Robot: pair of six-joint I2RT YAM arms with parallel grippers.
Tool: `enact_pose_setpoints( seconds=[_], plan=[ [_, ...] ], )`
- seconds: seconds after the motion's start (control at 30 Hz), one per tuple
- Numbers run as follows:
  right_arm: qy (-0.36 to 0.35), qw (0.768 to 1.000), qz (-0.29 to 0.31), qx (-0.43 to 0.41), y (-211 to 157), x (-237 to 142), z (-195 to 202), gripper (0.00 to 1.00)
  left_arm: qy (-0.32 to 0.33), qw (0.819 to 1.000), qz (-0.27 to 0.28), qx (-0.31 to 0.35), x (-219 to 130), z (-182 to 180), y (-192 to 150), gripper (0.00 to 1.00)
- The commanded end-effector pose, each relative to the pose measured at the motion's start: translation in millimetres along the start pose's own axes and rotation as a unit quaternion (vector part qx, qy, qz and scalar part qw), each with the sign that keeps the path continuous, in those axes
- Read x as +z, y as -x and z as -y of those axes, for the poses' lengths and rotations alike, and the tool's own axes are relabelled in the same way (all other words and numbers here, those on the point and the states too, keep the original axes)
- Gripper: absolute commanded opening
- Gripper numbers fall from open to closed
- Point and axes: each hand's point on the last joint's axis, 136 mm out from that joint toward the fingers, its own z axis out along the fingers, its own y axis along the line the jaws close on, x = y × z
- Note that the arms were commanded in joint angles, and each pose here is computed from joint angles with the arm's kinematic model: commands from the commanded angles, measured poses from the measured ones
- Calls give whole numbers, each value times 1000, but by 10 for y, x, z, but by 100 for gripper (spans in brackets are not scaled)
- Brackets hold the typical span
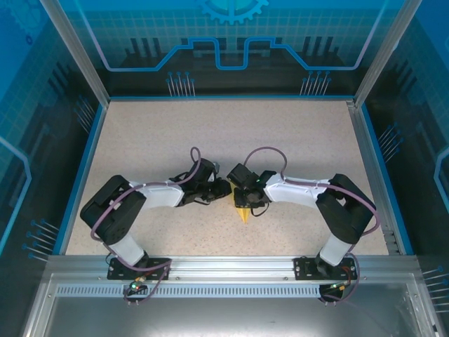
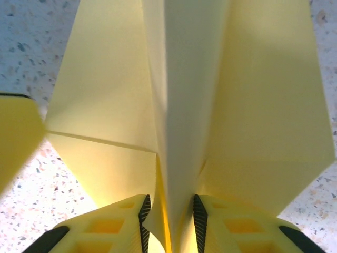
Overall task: Fold a paper plane with a square sheet of paper (pick it up from the middle)
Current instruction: Move a paper plane to the center of the table.
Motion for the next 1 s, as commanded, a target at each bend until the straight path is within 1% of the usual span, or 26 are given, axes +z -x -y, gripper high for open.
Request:
enact_pose_setpoints(
  seconds=[0.0,0.07,0.2,0.33,0.43,0.5,0.7,0.83,0.97],
  plan=[
    [-26,1000,-4,3,-33,6,7,28,25,999,24,-17,-187,-132,87,29],
    [-29,1000,-4,3,-39,10,-1,26,41,998,37,-23,-293,-204,131,31],
    [-38,999,2,5,-16,4,7,21,97,992,77,-30,-569,-388,224,39],
    [-52,999,7,9,3,14,34,15,155,980,123,-31,-877,-564,293,59],
    [-63,998,10,11,9,30,52,13,184,971,152,-32,-1086,-665,329,70],
    [-68,998,11,11,12,40,55,13,198,966,163,-32,-1184,-720,339,75],
    [-76,997,12,9,34,67,32,14,224,958,174,-37,-1301,-851,330,83],
    [-77,997,12,3,64,63,1,11,248,952,174,-36,-1339,-944,318,89],
    [-67,997,33,-8,229,-13,-67,10,268,947,176,-32,-1390,-1007,320,94]
  ],
)
